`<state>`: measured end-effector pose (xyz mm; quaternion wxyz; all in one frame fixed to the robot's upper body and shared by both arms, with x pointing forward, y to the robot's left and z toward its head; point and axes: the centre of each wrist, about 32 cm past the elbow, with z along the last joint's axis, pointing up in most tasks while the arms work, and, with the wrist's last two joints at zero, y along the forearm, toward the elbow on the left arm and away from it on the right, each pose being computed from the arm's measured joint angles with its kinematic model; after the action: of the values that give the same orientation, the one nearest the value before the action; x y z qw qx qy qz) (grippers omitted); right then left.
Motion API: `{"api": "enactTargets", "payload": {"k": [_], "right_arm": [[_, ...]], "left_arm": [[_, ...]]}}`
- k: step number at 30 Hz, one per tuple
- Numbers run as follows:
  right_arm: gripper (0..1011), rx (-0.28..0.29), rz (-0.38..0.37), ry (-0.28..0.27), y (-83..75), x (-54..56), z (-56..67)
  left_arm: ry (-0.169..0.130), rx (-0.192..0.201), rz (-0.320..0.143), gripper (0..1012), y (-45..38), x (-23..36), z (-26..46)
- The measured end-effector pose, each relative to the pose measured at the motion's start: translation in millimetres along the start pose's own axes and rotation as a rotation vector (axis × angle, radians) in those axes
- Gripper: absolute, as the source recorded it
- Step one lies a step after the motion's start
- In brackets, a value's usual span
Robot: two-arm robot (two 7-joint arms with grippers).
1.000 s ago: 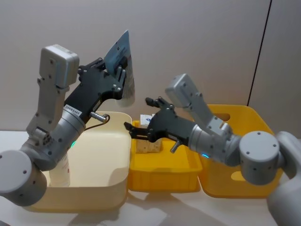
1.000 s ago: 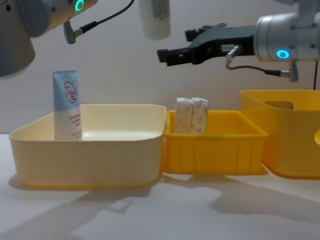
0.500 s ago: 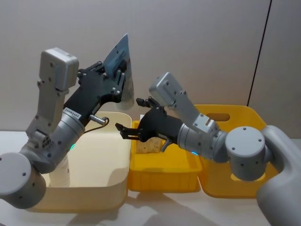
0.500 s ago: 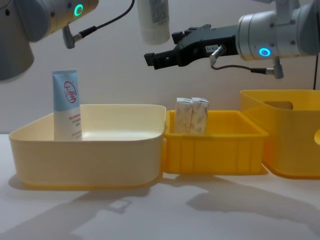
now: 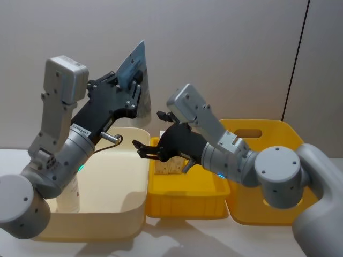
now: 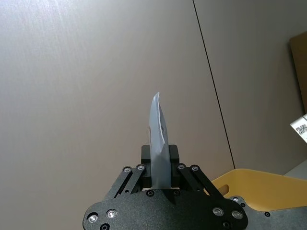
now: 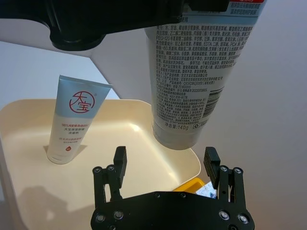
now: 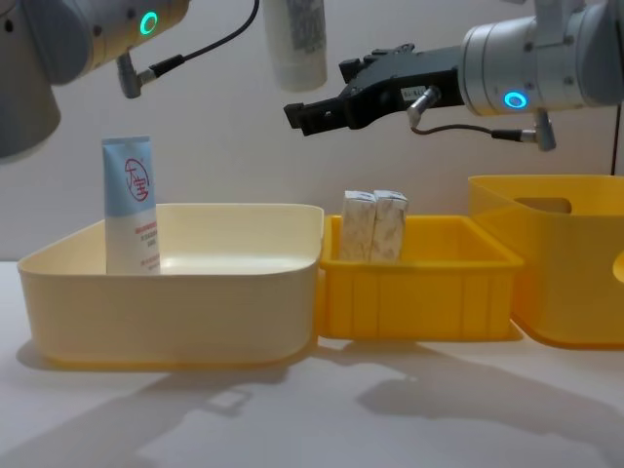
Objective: Bimanual collaborative sorting of washing and personal care products
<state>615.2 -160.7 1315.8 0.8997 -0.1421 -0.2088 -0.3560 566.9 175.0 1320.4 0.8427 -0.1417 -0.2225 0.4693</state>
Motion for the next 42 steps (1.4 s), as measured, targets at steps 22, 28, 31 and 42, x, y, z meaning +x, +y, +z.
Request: {"api": "enactTargets", "payload": {"k": [22,28,31,42], "right_arm": [[1001,0.018,-0.029,-0.011,9.0,-1.9,3.8],[1001,0.022,-0.034,-0.014,11.6,-1.4,4.5],[1001,0.025,-0.036,-0.014,13.6,-0.9,5.4],[1001,0.021,-0.032,-0.009,21.4,-0.7,7.7]], "left_arm": [[0.006,0.024,0.005,201,3.9,-0.8,-2.6],[0.009,0.03,0.005,202,4.2,-1.2,-3.7],[0.009,0.032,0.004,202,4.2,-1.3,-4.1],[0.011,0.034,0.003,202,3.8,-1.6,-5.7]]}}
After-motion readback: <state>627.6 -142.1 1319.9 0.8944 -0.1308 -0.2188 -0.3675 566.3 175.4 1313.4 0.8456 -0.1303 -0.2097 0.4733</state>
